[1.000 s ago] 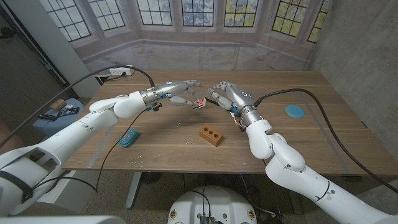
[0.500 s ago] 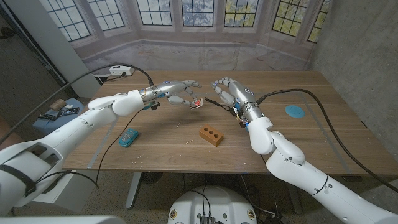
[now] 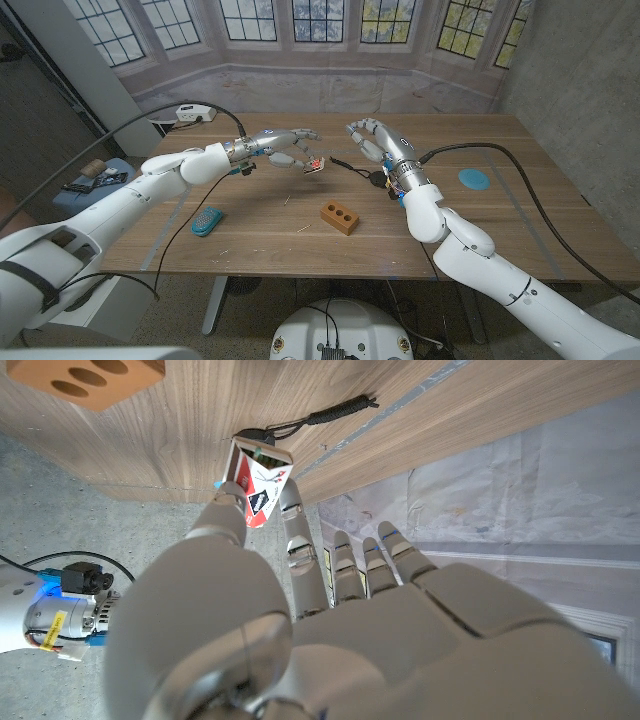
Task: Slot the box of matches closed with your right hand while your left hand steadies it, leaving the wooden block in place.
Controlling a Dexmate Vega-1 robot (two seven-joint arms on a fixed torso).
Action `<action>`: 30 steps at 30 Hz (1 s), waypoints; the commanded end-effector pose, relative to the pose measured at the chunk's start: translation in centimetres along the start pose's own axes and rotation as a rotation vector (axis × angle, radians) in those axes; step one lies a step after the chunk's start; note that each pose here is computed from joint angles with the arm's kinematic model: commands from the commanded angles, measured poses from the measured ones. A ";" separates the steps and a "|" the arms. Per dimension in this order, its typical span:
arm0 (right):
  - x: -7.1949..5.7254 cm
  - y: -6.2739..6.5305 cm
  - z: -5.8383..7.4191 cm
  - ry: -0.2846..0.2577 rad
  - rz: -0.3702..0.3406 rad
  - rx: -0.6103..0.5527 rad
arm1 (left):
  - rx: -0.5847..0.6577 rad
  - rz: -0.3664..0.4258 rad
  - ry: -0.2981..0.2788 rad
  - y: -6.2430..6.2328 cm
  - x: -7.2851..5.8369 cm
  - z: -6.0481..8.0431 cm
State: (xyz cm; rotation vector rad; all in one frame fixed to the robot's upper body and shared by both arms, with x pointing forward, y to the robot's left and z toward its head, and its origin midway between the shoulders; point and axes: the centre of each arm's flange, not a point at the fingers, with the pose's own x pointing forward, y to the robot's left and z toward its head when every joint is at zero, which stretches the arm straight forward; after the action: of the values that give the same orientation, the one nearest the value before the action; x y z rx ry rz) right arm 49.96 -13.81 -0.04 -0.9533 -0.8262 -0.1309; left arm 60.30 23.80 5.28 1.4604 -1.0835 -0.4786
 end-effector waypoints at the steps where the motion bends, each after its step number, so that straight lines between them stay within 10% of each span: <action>1: -0.2 -0.8 -0.8 -0.016 -0.022 0.054 | 0.020 0.000 0.047 0.2 -0.6 0.0; 30: -1.0 -1.7 -2.4 -0.037 -0.017 0.195 | 0.071 -0.014 0.157 0.0 -3.0 0.4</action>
State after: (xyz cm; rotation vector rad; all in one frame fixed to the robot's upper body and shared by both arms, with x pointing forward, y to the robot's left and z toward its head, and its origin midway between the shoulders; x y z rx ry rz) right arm 49.74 -16.16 -0.14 -0.8011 -0.8671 -0.0611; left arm 58.67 25.24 4.45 1.5281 -1.0143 -0.3774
